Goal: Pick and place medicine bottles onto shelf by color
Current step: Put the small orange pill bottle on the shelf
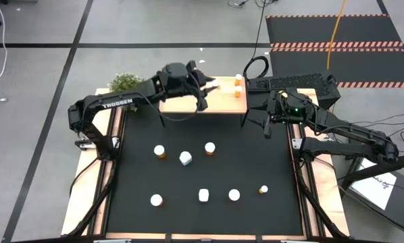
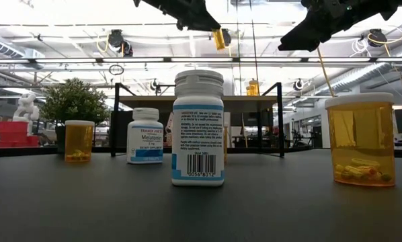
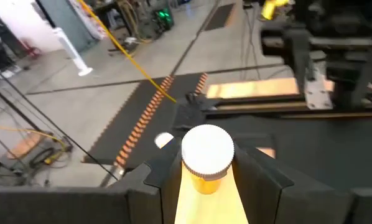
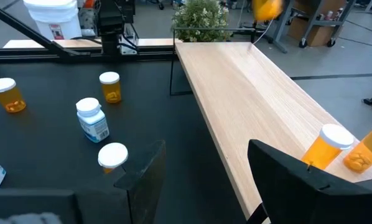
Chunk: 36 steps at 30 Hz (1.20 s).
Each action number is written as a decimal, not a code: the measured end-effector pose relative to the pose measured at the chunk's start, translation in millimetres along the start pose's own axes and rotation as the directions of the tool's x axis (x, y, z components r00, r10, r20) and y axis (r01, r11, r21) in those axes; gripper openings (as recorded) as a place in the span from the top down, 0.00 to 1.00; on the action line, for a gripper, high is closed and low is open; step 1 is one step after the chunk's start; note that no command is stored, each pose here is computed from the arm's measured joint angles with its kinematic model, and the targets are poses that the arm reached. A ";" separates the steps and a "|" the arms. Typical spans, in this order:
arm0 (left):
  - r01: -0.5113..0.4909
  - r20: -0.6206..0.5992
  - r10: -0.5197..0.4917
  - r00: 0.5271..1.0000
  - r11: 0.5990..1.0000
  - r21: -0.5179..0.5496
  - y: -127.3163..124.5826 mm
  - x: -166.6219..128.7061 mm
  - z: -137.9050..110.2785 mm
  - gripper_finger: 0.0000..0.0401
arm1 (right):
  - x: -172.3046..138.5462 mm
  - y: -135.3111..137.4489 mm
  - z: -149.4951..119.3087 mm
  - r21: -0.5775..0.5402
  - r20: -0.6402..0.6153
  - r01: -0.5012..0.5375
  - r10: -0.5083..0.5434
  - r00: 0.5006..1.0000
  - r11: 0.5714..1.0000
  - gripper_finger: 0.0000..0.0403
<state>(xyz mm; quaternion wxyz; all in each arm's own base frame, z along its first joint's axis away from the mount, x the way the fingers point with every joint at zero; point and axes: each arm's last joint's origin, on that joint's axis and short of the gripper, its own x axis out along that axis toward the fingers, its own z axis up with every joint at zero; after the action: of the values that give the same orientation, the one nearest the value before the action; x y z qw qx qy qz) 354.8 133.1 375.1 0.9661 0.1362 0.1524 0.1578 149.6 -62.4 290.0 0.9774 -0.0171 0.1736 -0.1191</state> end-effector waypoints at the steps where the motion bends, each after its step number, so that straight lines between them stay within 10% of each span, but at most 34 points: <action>1: -0.008 -0.001 0.008 1.000 1.000 0.004 3.9 -1.1 2.1 0.67 | 0.0 0.0 0.0 0.000 0.000 0.000 0.000 1.000 1.000 0.44; 16: 0.016 -0.005 -0.016 1.000 1.000 -0.007 44.2 25.8 6.3 0.67 | 0.0 -0.2 0.3 0.000 0.002 0.005 -0.005 1.000 1.000 0.44; 36: 0.059 -0.200 -0.089 0.976 0.987 -0.148 81.5 98.4 -60.3 0.67 | 0.1 -0.1 -0.1 -0.008 -0.001 0.004 -0.004 1.000 1.000 0.44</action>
<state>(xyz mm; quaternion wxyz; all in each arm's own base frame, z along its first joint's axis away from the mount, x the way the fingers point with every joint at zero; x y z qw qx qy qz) 401.9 254.6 320.5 0.9575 0.0445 0.2452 0.1453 149.7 -62.6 289.9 0.9770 -0.0210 0.1747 -0.1202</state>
